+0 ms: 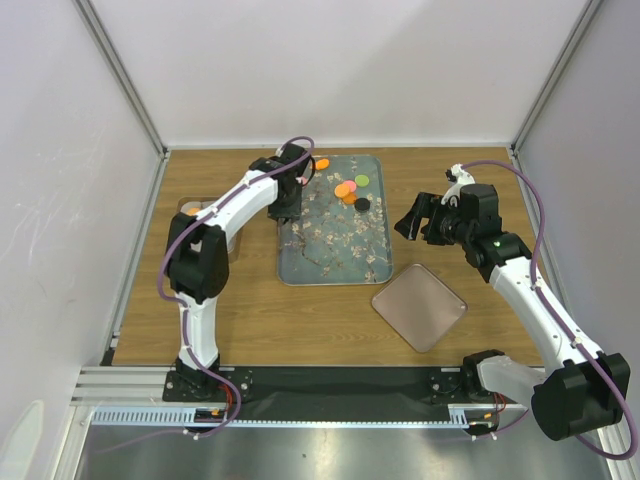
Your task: Pack the cookies
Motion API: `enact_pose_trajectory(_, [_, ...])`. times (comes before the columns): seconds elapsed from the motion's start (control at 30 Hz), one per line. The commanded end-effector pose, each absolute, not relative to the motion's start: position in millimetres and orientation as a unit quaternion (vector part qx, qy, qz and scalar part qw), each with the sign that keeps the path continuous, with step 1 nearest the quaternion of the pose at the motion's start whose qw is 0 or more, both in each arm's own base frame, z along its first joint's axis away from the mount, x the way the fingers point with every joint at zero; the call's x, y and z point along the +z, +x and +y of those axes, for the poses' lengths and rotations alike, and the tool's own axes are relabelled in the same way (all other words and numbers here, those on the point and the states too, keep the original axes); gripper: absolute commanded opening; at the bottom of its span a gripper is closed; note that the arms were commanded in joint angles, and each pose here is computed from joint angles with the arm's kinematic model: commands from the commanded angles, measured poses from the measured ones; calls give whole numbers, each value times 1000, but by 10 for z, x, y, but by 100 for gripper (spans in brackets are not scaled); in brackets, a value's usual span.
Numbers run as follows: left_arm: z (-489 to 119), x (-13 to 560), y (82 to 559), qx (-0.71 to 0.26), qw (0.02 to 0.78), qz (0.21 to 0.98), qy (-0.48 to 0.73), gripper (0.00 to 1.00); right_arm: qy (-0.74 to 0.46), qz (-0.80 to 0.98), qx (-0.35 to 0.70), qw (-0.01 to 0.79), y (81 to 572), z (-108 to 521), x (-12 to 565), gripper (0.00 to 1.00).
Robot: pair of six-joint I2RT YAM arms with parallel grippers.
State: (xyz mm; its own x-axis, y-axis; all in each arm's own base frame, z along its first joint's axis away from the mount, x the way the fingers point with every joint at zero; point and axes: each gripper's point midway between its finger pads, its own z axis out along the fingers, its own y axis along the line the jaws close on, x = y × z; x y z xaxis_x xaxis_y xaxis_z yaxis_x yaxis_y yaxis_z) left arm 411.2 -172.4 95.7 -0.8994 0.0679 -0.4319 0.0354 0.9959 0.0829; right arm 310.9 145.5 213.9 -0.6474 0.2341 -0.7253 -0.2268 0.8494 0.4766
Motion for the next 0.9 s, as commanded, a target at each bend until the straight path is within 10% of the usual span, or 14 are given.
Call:
enact_pose_trajectory(0.0, [-1759,1473,4184,15,279,960,32,30,-2,853,278,443,3143,1444,2269,83])
enact_pose_trajectory(0.87, [-159,2026,2753,66,326,935,-124,33,-11,851,292,436,3108,1509,2274,83])
